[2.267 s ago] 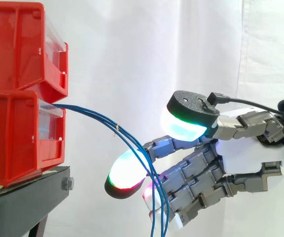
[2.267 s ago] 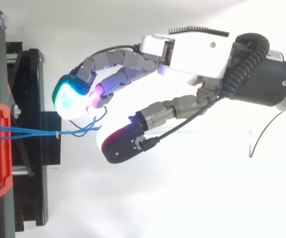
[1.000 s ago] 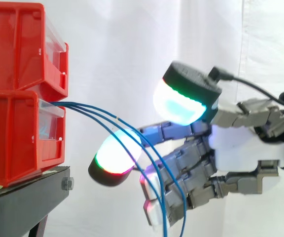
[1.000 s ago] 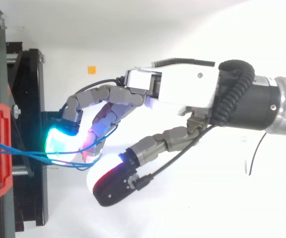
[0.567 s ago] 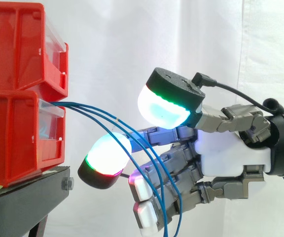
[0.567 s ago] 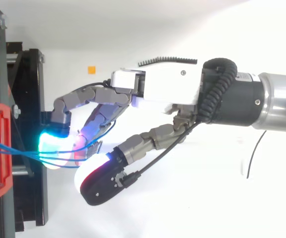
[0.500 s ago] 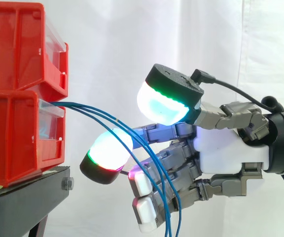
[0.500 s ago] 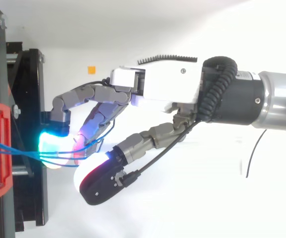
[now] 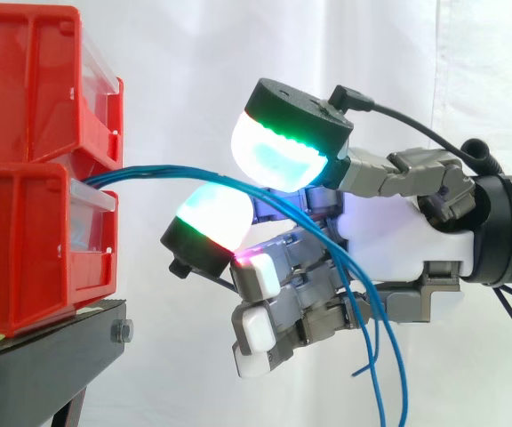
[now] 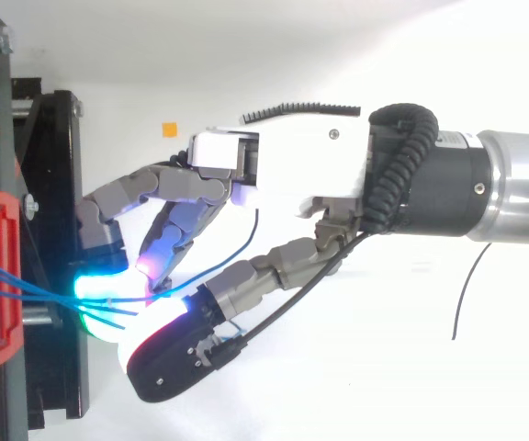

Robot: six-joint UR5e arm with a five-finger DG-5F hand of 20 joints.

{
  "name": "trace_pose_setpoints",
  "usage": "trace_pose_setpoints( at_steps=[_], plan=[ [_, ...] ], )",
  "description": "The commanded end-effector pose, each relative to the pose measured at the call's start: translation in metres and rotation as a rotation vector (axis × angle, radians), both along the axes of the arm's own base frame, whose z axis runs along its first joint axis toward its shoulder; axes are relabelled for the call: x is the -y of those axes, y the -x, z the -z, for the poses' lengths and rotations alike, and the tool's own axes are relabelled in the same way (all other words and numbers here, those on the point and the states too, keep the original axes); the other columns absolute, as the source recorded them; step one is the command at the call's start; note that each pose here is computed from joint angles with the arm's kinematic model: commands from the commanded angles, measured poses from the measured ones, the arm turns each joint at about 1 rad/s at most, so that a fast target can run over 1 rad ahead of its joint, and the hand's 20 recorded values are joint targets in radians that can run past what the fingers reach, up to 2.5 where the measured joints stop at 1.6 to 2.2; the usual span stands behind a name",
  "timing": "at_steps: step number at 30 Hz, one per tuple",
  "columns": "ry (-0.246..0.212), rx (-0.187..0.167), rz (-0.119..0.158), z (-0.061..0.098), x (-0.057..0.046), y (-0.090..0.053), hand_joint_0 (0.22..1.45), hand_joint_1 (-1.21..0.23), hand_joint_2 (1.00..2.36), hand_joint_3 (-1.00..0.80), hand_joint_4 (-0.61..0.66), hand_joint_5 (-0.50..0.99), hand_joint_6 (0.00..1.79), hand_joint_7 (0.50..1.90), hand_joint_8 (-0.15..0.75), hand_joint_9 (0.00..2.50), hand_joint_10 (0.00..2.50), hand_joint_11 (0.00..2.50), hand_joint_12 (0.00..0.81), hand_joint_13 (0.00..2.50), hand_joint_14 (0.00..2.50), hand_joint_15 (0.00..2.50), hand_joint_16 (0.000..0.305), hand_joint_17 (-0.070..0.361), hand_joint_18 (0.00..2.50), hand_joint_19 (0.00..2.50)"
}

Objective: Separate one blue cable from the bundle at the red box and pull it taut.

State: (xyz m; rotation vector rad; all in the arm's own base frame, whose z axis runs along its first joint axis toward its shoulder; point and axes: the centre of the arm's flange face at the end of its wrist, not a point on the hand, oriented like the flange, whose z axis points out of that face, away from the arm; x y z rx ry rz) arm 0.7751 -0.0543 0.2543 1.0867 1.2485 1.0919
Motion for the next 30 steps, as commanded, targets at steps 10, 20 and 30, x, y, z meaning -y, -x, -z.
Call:
trace_pose_setpoints(
  at_steps=[10,20,30],
  plan=[
    [-0.021,0.005,-0.008,-0.0050,-0.0006,-0.0019,0.59,-0.62,1.00,-0.43,0.06,-0.15,0.75,1.09,0.297,1.03,0.02,0.89,0.318,0.99,0.02,0.60,0.034,0.077,0.66,0.60],
    [-0.022,0.008,-0.006,-0.0053,0.0006,-0.0021,0.58,-0.66,1.01,-0.24,0.04,-0.16,0.83,1.08,0.308,1.04,0.02,0.91,0.325,1.01,0.02,0.61,0.036,0.081,0.68,0.61],
    [-0.022,0.005,-0.006,-0.0050,0.0006,-0.0018,0.62,-0.82,1.01,-0.30,0.00,-0.18,0.86,1.05,0.299,1.00,0.03,0.97,0.317,0.98,0.02,0.62,0.036,0.081,0.70,0.61]
  ],
)
